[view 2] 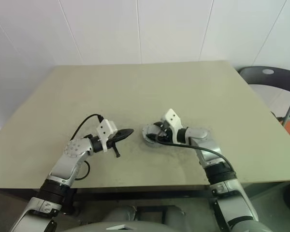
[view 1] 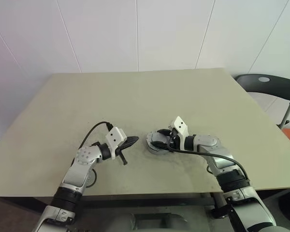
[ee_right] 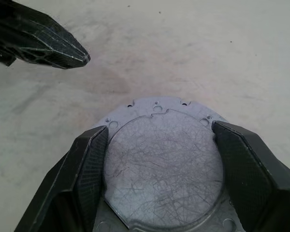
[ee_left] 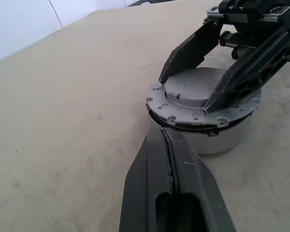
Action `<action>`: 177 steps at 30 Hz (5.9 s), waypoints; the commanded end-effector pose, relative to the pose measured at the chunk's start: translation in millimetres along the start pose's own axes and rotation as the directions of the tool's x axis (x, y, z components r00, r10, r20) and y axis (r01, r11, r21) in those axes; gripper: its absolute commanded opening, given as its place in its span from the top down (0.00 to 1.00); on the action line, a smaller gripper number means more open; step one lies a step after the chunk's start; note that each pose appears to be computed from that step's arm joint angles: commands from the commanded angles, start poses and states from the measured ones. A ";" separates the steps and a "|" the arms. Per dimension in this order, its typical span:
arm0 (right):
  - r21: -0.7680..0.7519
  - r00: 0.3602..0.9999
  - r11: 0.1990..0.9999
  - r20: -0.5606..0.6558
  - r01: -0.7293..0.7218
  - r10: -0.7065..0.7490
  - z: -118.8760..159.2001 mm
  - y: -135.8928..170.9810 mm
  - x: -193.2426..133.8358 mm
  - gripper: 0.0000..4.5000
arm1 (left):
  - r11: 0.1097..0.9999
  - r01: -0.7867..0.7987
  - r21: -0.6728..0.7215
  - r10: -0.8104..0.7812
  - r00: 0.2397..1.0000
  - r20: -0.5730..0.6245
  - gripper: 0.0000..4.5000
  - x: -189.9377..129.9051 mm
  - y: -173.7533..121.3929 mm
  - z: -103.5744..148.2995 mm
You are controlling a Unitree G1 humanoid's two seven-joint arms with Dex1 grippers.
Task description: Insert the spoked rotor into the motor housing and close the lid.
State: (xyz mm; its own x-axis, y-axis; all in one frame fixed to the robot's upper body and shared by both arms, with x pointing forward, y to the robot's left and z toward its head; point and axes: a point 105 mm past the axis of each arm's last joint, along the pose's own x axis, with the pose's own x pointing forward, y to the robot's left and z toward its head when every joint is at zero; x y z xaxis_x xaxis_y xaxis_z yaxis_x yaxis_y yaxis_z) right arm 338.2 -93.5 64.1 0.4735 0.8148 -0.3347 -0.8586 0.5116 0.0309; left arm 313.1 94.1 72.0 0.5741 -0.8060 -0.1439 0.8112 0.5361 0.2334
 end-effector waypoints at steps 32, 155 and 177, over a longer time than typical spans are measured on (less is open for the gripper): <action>-0.040 0.981 0.999 -0.192 0.024 -0.031 -30.1 1.0 4.7 0.32 | 1.000 -0.018 0.016 0.017 0.999 0.046 1.00 -2.9 5.1 13.5; 0.833 0.975 0.508 0.209 -0.217 0.074 21.1 7.6 16.8 0.34 | 0.970 0.219 0.108 -0.186 0.949 -0.253 1.00 48.9 3.2 -14.6; 0.647 0.823 0.620 0.568 -0.443 -0.004 78.6 -6.6 6.4 0.34 | 0.639 -0.207 -0.741 0.463 0.872 0.156 0.96 20.9 84.4 32.6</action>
State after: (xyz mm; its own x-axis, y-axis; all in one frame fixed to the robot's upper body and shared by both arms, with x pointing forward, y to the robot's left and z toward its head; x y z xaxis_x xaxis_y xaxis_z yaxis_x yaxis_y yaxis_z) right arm 352.1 -73.6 99.0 0.5151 0.8485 0.1210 -0.5020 0.1843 0.8450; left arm 396.2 123.7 97.9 0.8941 -0.4470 0.0293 0.4018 0.7714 -0.4934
